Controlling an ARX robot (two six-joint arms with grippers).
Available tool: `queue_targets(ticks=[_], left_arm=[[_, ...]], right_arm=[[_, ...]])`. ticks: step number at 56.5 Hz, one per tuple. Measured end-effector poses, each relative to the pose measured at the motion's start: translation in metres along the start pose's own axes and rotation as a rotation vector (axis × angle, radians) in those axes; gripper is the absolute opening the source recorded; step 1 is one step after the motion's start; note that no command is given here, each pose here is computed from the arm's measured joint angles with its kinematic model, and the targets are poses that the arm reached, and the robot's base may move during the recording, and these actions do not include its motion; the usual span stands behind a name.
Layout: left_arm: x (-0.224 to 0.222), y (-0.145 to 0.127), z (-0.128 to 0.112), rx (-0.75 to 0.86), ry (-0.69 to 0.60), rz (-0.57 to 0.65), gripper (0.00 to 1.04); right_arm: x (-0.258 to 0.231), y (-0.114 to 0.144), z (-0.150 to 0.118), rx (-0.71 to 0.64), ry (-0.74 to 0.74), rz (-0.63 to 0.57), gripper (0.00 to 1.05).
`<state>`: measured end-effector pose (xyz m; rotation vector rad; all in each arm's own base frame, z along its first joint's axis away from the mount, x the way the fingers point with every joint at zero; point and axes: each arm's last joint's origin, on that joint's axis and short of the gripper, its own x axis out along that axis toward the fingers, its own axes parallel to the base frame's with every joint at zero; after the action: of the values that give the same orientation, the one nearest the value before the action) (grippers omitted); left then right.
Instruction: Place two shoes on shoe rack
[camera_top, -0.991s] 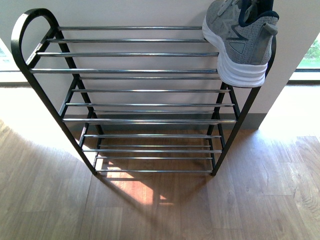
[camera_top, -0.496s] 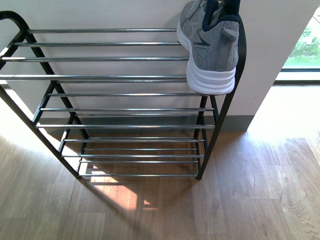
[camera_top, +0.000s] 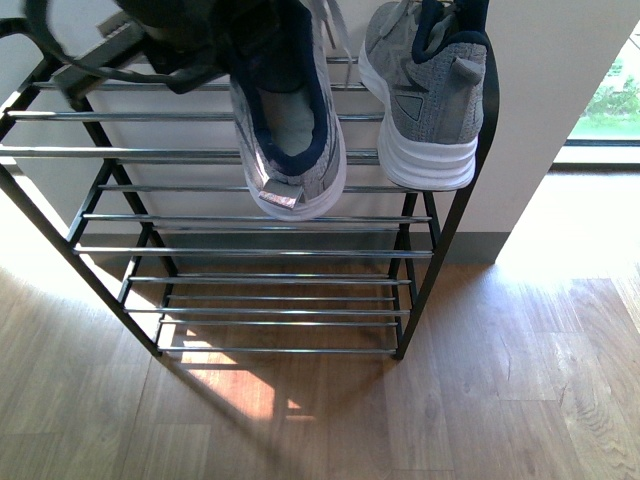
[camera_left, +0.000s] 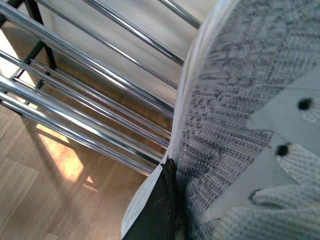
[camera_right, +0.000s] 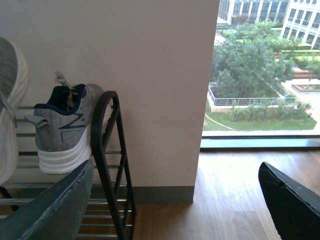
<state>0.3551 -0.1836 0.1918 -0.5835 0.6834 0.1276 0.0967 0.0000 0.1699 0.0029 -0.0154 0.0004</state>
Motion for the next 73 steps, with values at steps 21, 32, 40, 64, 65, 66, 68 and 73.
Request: queue_targets(ticks=[21,32,40,64,65,66,68,73], left_arm=[[0.060,-0.021,0.010,-0.062,0.085,0.031,0.03],[0.074,-0.033,0.010,-0.025,0.104,0.044,0.03],[0.079,-0.034,0.012,-0.032,0.111,0.073,0.11],[0.064,-0.024,0.009,0.000,0.050,0.004,0.82],[0.062,-0.024,0.010,0.003,0.041,-0.004,0.84],[0.056,-0.025,0.011,0.014,0.020,-0.017,0.88],[0.046,-0.027,0.014,0.022,-0.009,-0.040,0.93],[0.018,-0.029,0.024,0.081,-0.138,-0.110,0.92]], right_arm=[[0.000,0.000,0.000,0.000,0.000,0.000,0.96],[0.000,0.000,0.000,0.000,0.000,0.000,0.96],[0.000,0.000,0.000,0.000,0.000,0.000,0.96],[0.000,0.000,0.000,0.000,0.000,0.000,0.96],[0.000,0.000,0.000,0.000,0.000,0.000,0.96],[0.000,0.000,0.000,0.000,0.000,0.000,0.96],[0.000,0.000,0.000,0.000,0.000,0.000,0.96],[0.000,0.000,0.000,0.000,0.000,0.000,0.96]])
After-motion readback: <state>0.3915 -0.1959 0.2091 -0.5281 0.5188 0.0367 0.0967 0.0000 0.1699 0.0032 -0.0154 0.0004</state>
